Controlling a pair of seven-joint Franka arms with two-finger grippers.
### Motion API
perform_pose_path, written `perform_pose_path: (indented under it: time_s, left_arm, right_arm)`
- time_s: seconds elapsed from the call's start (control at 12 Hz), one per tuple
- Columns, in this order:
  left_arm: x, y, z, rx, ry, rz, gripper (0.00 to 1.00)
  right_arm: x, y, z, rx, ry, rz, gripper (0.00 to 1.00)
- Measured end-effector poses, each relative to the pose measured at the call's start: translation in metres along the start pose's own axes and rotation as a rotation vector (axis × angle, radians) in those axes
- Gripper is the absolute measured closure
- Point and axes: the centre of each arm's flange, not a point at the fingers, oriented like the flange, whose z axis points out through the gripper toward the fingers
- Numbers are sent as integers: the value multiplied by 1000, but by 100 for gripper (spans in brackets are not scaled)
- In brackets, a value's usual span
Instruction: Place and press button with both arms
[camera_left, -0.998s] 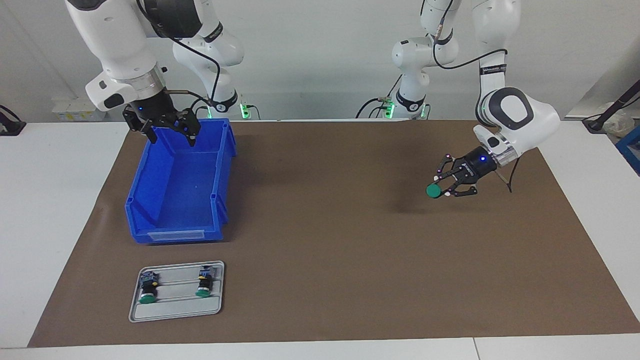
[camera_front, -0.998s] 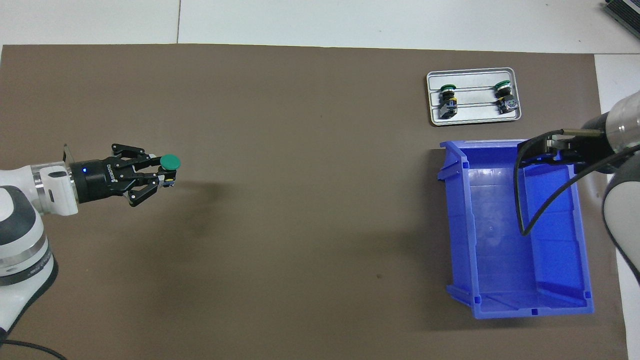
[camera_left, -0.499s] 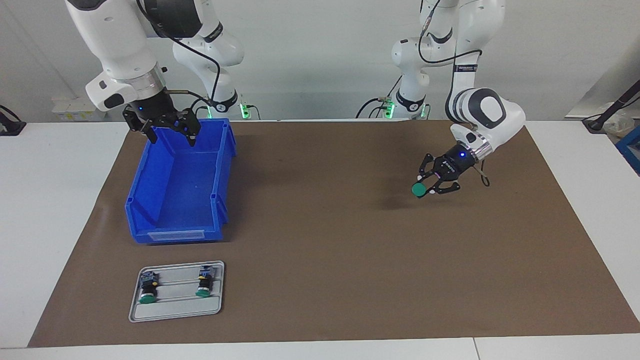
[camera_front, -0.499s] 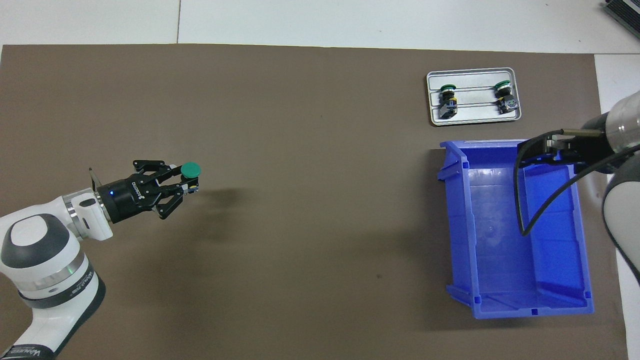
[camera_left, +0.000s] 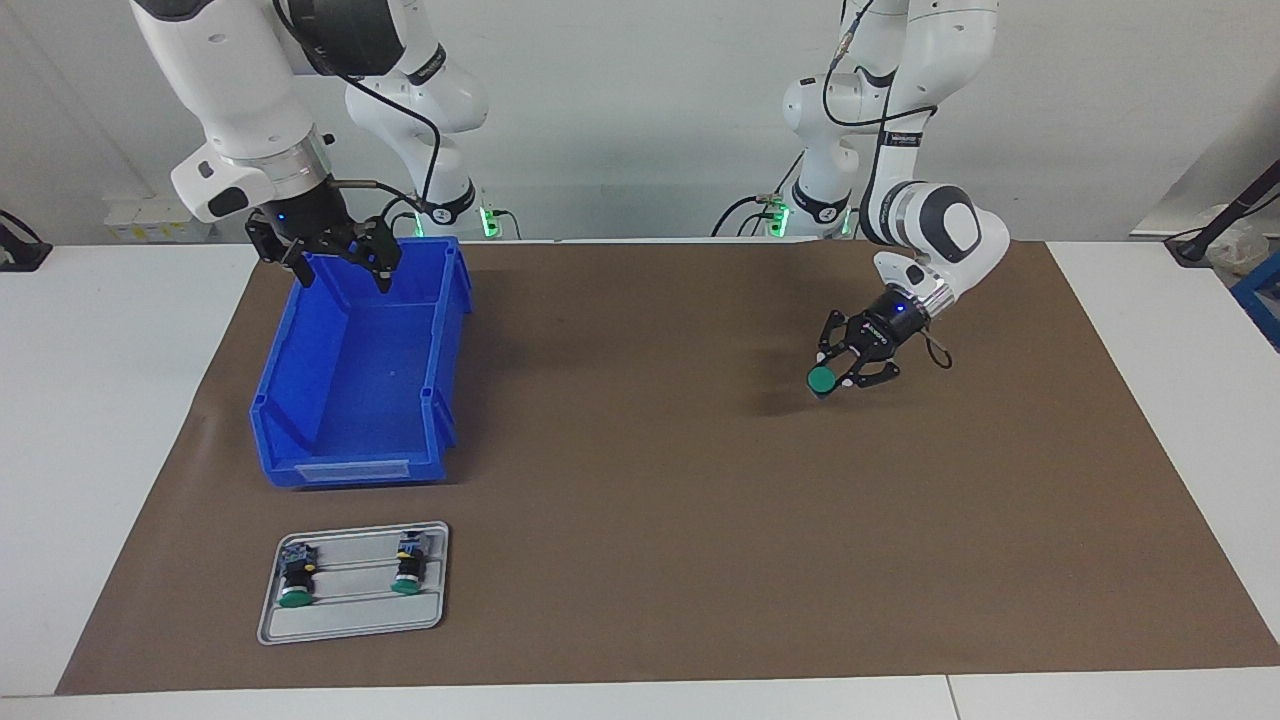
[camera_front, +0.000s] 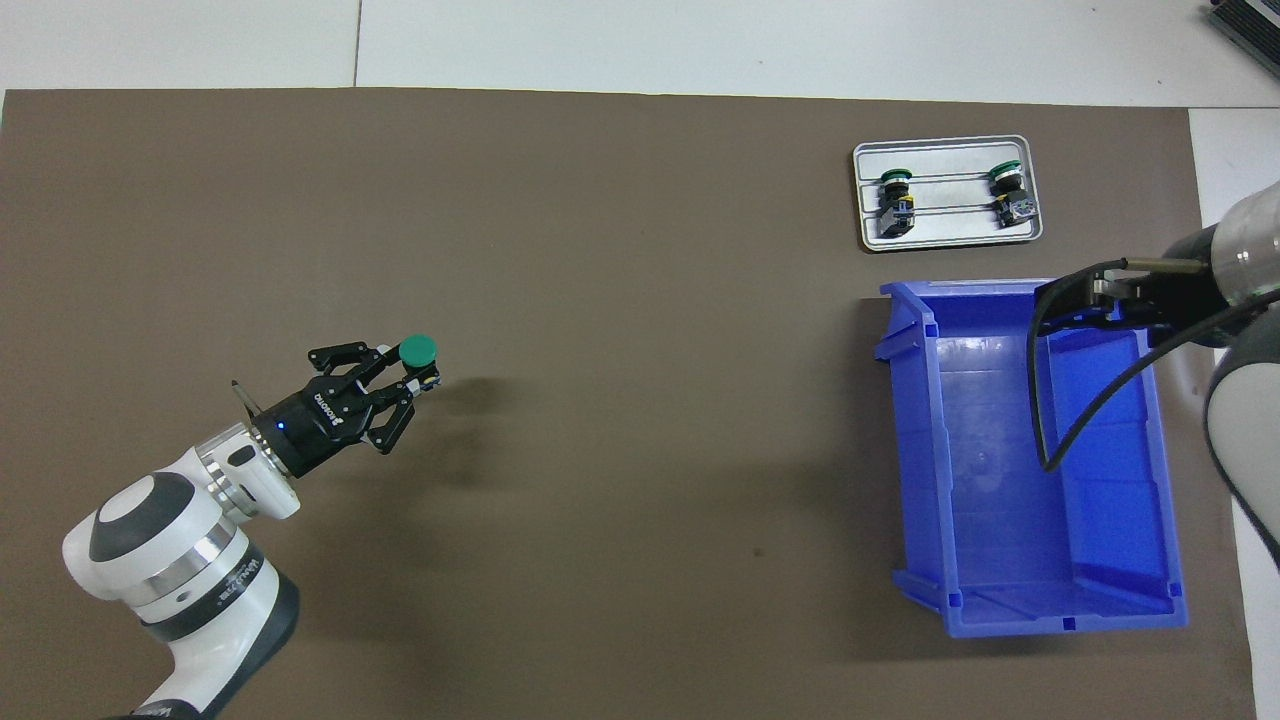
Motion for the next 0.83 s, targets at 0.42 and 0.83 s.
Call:
perform_pose_path:
  time_s: [0.42, 0.83]
  left_arm:
    - [-20, 21, 30, 14, 81, 31, 67]
    - [-44, 43, 54, -26, 76, 50, 67]
  right_arm:
    - [0, 0, 0, 0, 0, 0, 0]
    - [0, 0, 0, 0, 0, 0, 0]
